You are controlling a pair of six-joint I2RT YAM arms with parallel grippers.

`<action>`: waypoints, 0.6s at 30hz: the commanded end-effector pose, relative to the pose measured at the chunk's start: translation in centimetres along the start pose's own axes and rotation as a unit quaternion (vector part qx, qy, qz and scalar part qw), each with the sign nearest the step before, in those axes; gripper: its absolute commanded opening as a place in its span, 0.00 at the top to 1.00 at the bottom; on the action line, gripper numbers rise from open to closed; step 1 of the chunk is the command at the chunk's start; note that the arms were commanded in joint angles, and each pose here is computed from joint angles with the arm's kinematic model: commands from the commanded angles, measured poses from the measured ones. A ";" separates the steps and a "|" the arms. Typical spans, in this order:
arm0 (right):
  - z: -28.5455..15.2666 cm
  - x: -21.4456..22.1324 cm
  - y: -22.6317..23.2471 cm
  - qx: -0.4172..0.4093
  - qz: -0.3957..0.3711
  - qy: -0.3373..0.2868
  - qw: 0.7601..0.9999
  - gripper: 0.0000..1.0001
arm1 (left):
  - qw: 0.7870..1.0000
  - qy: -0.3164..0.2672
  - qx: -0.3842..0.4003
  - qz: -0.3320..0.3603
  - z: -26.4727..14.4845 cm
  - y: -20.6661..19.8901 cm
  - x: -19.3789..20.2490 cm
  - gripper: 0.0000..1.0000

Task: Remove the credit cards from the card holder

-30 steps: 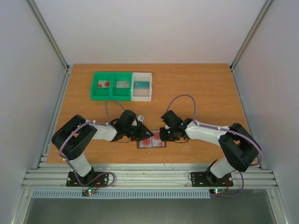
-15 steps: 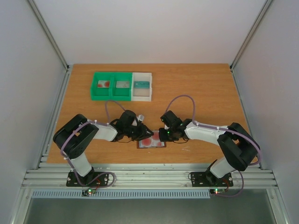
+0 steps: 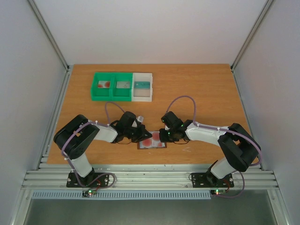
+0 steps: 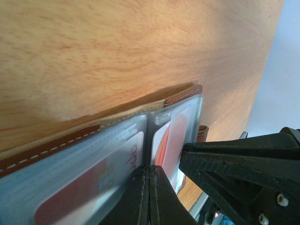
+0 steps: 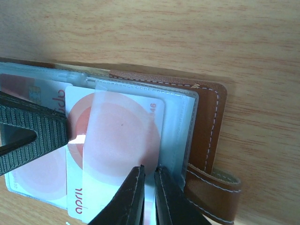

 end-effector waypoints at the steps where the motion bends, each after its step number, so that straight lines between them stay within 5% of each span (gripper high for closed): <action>1: 1.0 1.1 -1.7 0.033 0.006 0.013 0.999 0.92 | 1.000 -0.011 0.005 0.013 0.1 -0.1 -0.2 1.00; 18: 1.2 1.2 -1.3 0.011 0.010 0.011 1.000 0.93 | 0.999 -0.017 0.030 0.025 -0.7 -1.9 -0.4 0.98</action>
Point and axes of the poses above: each gripper's point midway between its finger pads, its own z axis out along the fingers, its own y axis along the line the jaws close on, x = y × z, the point moved 3 cm from there along -z, back along the fingers, and after that the axes turned 4 degrees about z, right-handed, at the moved point
